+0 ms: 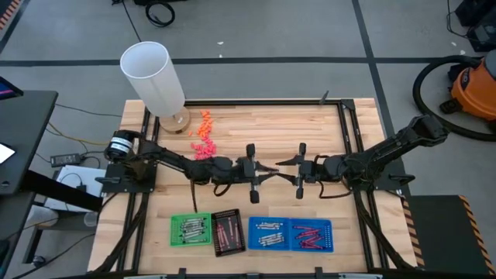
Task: Sort crayons
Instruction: Put the pink crayon into the black bin
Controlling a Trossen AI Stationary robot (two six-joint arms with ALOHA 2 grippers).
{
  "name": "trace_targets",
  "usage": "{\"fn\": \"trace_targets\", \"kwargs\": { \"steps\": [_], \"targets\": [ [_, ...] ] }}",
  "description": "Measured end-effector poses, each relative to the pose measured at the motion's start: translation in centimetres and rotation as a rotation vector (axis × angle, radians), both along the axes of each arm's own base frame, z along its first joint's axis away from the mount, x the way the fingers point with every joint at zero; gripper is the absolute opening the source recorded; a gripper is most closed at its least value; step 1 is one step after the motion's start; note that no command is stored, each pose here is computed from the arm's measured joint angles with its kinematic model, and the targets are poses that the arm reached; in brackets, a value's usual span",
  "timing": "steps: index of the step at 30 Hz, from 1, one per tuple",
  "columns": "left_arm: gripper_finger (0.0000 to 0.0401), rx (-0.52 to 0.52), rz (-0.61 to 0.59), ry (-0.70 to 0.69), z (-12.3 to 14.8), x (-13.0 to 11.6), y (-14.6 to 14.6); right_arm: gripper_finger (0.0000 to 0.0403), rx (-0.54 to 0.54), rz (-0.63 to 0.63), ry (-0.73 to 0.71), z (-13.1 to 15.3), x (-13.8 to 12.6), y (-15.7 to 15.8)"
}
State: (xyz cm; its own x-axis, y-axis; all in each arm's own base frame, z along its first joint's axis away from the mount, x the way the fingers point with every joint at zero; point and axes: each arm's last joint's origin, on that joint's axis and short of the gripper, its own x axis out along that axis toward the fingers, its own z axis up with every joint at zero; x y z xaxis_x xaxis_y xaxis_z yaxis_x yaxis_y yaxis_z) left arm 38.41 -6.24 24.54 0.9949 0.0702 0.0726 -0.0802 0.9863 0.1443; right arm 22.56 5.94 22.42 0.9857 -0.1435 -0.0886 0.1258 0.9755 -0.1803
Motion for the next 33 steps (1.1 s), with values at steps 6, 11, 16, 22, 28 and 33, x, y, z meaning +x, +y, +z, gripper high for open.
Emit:
{"fn": "trace_targets", "kwargs": {
  "steps": [6,11,16,22,28,33],
  "targets": [
    [0.0035,-0.027,-0.078,0.228,-1.0,-1.2,-2.5,0.0155,0.07,-0.009,0.11,-1.2,-0.2,-0.1],
    [0.0035,-0.058,-0.159,0.438,-2.0,-2.8,-4.5,0.0155,0.119,-0.024,0.189,-2.1,-0.4,-0.1],
    [0.0034,-0.165,-0.248,0.572,-1.7,-4.4,-5.3,0.0154,0.142,-0.058,0.221,-2.5,-0.6,-0.2],
    [0.0034,-0.072,-0.385,0.728,-1.8,-6.7,-6.8,0.0154,0.142,-0.076,0.219,-2.5,-0.6,-0.2],
    [0.0034,0.116,-0.504,0.877,-3.6,-8.3,-8.9,0.0154,0.226,-0.038,0.247,-2.8,-0.7,-0.1],
    [0.0034,0.173,-0.542,0.908,-4.9,-8.4,-10.0,0.0154,0.341,0.007,0.34,-3.6,-1.0,0.1]
  ]
}}
